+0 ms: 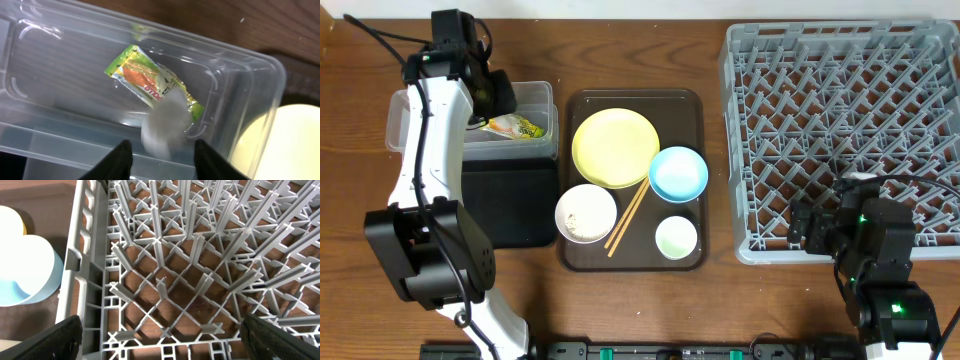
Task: Sort waste into correct bins and load items into the dishwasher rack
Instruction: 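Carry the tissue left and release it into the clear bin, then reach the left gripper to the small white cup and grasp it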
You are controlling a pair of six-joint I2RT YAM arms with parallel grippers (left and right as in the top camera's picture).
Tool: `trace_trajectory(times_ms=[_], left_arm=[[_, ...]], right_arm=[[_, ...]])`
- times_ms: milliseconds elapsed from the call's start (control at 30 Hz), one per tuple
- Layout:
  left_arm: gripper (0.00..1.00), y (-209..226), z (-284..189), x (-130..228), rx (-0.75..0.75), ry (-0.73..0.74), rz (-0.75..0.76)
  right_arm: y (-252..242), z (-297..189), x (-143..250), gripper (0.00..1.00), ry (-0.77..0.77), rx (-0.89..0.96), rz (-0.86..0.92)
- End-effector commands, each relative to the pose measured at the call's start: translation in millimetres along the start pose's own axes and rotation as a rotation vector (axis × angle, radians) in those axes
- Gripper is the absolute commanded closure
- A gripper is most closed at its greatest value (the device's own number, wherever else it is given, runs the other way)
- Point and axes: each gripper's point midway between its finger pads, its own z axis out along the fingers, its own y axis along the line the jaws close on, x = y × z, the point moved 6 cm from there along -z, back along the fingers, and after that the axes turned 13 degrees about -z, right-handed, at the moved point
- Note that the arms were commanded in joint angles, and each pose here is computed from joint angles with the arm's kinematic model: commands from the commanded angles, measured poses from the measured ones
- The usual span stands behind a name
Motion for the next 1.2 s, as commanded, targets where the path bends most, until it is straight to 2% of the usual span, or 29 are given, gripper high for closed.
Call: trace_trajectory(times_ms=[0,200,400,767,900,1167], left_arm=[[0.53,4.0,3.1,2.6,-0.020,0.015,-0.004],[0.49,9.2,-21.8,14.3,-0.029,0.042,-0.005],[0.43,23.3,-73.9,55.6,-0.054,0.169,-0.112],[0.42,37.4,-136.7,102.2,-0.041,0.206,-0.066],[0.42,47.4,-142.6,127.6,-0.032,0.213,-0.071],[0.41,51.6,-133.4,186.0,0.160,0.188,-0.062]], right_arm=[[1.1,-3.9,-6.8,0.01,-0.020,-0.008,0.001],[1.1,-3.9,-6.8,0.01,-0.020,-0.008,0.001],[1.1,-3.9,-6.8,0.01,-0.020,-0.008,0.001],[1.1,-3.9,-7.3,0.01,-0.023,-0.008,0.001],[1.0,-3.9,-7.3,0.01,-0.023,-0.008,0.001],[1.1,-3.9,-6.8,0.01,-0.020,-0.008,0.002]])
